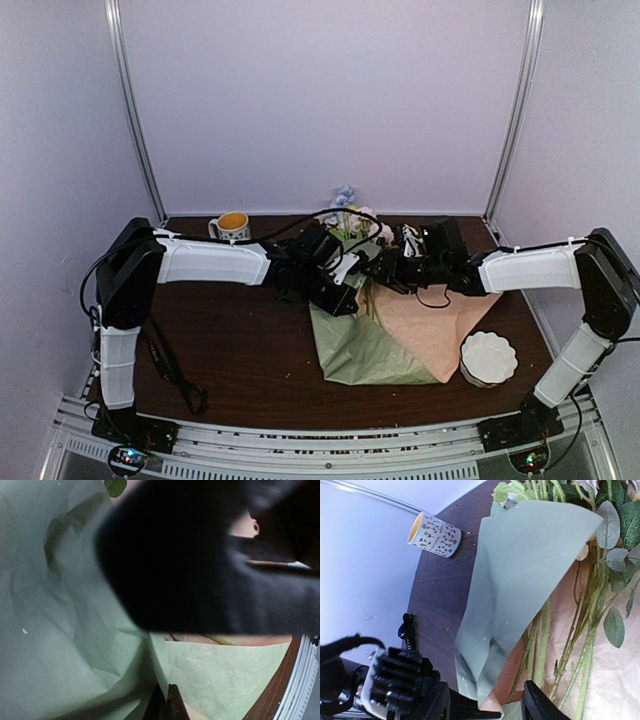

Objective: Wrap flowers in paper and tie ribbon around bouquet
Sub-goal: Pass from the left arm to the right

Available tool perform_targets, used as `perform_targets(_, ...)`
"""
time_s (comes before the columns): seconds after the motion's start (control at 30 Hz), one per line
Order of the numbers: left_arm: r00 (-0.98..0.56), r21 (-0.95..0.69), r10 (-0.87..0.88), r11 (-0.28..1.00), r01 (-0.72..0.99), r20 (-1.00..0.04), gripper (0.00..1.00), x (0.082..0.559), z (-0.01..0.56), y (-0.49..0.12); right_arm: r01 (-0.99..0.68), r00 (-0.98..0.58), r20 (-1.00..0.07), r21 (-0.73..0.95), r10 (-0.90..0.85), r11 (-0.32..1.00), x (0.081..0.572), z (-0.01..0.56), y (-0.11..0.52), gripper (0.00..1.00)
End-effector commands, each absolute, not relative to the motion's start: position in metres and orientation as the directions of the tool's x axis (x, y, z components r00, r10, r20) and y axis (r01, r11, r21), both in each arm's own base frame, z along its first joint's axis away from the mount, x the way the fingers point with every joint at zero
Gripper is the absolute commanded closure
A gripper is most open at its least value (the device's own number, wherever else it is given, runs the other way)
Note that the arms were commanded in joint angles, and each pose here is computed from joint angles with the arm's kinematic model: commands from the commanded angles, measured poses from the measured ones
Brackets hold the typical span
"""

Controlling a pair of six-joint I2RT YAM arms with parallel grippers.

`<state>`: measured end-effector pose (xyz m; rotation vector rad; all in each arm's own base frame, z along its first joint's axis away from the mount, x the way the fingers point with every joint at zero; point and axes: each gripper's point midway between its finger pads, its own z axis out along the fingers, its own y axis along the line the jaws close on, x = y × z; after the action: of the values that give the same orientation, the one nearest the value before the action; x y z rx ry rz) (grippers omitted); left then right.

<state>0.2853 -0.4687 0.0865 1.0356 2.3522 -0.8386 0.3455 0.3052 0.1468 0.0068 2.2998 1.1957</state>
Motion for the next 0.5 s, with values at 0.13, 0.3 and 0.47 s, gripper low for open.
perform_targets(0.13,-0.600,-0.353,0.504,0.505,0.788,-0.621,1.00,0.283,0.096,-0.479,-0.148,-0.865,-0.426,0.721,0.266,0.677,0.357,0.127,0.294,0.48)
perform_targets(0.3,-0.596,-0.348,0.507,0.502,0.792,-0.623,1.00,0.283,0.096,-0.479,-0.169,-0.892,-0.384,0.774,0.240,0.610,0.359,0.126,0.314,0.50)
perform_targets(0.47,-0.592,-0.347,0.510,0.498,0.795,-0.624,1.00,0.282,0.095,-0.479,-0.181,-0.910,-0.354,0.810,0.218,0.558,0.360,0.125,0.327,0.68)
